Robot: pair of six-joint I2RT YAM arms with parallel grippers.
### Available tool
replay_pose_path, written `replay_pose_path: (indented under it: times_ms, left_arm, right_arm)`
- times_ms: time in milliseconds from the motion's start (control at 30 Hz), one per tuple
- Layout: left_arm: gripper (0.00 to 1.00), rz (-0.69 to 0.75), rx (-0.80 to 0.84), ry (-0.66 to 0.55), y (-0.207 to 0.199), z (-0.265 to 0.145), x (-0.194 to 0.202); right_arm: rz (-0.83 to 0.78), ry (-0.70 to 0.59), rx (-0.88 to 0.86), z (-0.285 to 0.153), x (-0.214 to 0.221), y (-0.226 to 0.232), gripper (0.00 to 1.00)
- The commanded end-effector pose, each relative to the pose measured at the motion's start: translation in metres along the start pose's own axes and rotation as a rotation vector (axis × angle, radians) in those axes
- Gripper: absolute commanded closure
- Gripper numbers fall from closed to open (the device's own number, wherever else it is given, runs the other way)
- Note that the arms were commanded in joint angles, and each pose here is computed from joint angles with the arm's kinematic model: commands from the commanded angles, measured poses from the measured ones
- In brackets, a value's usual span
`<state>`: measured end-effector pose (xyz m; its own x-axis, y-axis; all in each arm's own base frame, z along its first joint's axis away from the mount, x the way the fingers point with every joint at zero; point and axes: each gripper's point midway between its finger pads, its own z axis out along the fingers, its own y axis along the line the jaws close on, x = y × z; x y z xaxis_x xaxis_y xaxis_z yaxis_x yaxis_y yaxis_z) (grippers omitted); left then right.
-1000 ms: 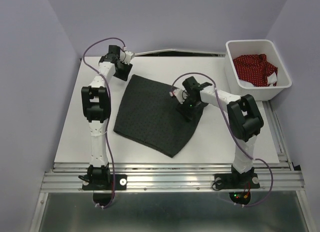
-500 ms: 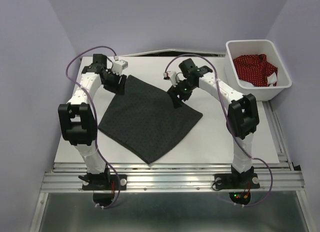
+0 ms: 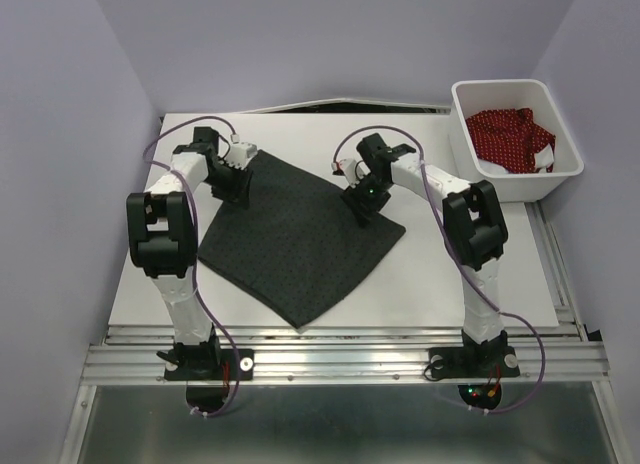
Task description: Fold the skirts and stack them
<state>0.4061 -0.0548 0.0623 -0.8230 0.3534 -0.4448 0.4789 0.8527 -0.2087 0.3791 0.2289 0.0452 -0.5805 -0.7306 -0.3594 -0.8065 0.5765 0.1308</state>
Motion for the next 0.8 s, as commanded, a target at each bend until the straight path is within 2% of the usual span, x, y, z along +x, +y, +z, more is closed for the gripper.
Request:
replay_pose_path:
  times_ms: [0, 67, 167, 333, 400, 500, 600, 700, 733, 767]
  left_arm:
    - [0.47, -0.051, -0.049, -0.109, 0.021, -0.027, -0.027]
    - [0.48, -0.044, -0.050, -0.081, 0.024, -0.022, -0.023]
    - [0.55, -0.037, -0.024, -0.033, 0.024, -0.016, -0.016]
    - [0.59, -0.051, -0.036, 0.021, 0.021, 0.000, -0.007]
    - [0.59, -0.078, -0.057, 0.033, 0.027, 0.012, -0.006]
    - [0.66, -0.082, -0.080, 0.056, 0.040, 0.034, -0.014]
    - [0.72, -0.042, -0.048, 0.078, 0.025, 0.064, -0.039]
    - [0.72, 0.028, 0.005, 0.098, 0.000, 0.094, -0.065]
    - [0.72, 0.066, -0.003, 0.058, -0.005, 0.093, -0.089]
    - [0.72, 0.080, 0.019, 0.108, -0.013, 0.111, -0.081]
  right_arm:
    - [0.035, -0.012, 0.051, 0.009, -0.004, -0.013, 0.41]
    - [0.044, 0.048, 0.063, 0.021, 0.016, -0.019, 0.46]
    - [0.057, 0.122, 0.060, 0.033, 0.045, -0.020, 0.54]
    - [0.065, 0.157, 0.022, 0.032, 0.065, -0.007, 0.68]
    - [0.084, 0.178, -0.007, 0.031, 0.075, 0.003, 0.69]
    - [0.098, 0.178, -0.040, 0.020, 0.082, 0.016, 0.69]
    - [0.106, 0.178, -0.095, 0.011, 0.092, 0.034, 0.69]
    - [0.104, 0.175, -0.164, 0.000, 0.100, 0.052, 0.69]
    - [0.100, 0.162, -0.200, -0.002, 0.099, 0.059, 0.69]
    - [0.080, 0.169, -0.226, -0.003, 0.103, 0.070, 0.69]
